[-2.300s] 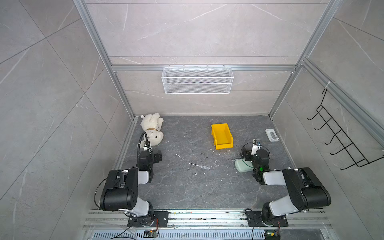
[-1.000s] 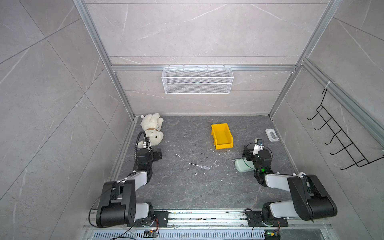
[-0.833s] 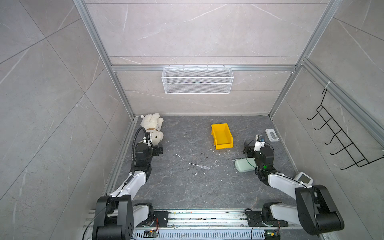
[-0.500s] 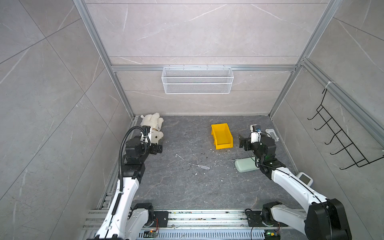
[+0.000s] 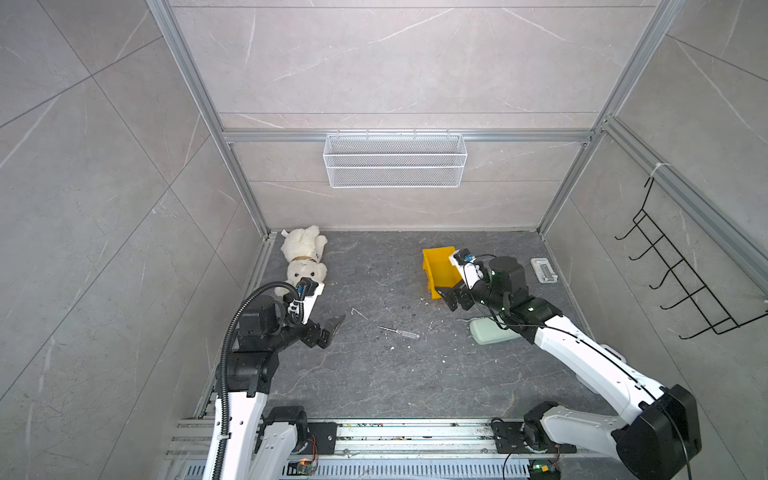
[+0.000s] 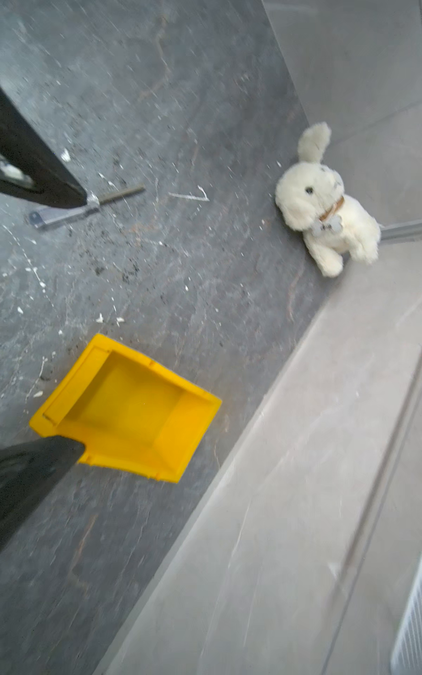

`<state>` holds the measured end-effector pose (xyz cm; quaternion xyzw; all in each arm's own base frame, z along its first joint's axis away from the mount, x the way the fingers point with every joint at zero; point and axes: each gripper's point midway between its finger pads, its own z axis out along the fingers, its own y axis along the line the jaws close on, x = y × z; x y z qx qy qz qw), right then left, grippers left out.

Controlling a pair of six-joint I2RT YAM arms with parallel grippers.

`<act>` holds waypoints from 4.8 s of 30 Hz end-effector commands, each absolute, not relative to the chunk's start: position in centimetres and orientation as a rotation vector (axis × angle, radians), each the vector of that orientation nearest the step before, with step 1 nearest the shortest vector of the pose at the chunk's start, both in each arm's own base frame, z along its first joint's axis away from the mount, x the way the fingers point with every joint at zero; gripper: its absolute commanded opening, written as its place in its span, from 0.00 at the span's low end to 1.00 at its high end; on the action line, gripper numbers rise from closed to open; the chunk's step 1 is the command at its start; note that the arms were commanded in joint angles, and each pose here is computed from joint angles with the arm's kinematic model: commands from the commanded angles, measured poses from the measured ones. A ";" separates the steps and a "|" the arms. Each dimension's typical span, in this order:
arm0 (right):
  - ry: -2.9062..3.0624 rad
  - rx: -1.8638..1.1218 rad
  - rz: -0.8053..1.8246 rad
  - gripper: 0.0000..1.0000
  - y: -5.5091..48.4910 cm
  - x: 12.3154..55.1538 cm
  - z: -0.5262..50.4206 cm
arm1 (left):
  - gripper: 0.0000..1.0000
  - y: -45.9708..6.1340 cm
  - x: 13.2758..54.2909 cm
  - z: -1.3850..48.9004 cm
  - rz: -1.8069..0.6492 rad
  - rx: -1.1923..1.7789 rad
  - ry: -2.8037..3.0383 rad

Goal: Put the screwdriver in the bin
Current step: Pick up the screwdriver from the center of the table, then move the bin to the top-center of the table, then place the screwdriver into the bin.

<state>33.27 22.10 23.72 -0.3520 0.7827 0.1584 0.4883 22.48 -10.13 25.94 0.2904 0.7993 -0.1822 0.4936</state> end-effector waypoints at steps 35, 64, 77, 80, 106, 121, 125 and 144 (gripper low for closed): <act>2.272 -1.314 0.365 0.70 31.3 28.2 3.2 | 1.00 -12.1 20.2 19.1 -0.582 0.898 1.935; 2.320 -1.263 0.262 0.01 30.7 29.6 2.1 | 1.00 -12.4 20.4 19.2 -0.602 0.903 1.930; 2.209 -1.082 0.288 0.02 30.8 31.1 7.7 | 1.00 -12.9 21.3 21.2 -0.612 0.898 1.890; 2.174 -1.016 0.281 0.02 30.4 31.7 9.9 | 1.00 -13.5 21.6 22.2 -0.605 0.919 1.864; 2.139 -0.394 0.223 0.03 18.8 40.5 21.6 | 1.00 -29.2 29.9 27.1 -0.632 0.983 1.485; 2.329 -0.230 0.218 0.03 16.5 45.8 13.8 | 1.00 -31.6 31.8 24.9 -0.663 0.979 1.534; 2.370 -0.188 0.242 0.03 16.8 46.5 11.0 | 1.00 -31.4 31.6 24.5 -0.660 0.980 1.543; 2.393 -0.137 0.273 0.28 17.4 47.6 9.0 | 1.00 -30.4 30.7 24.0 -0.639 0.982 1.563</act>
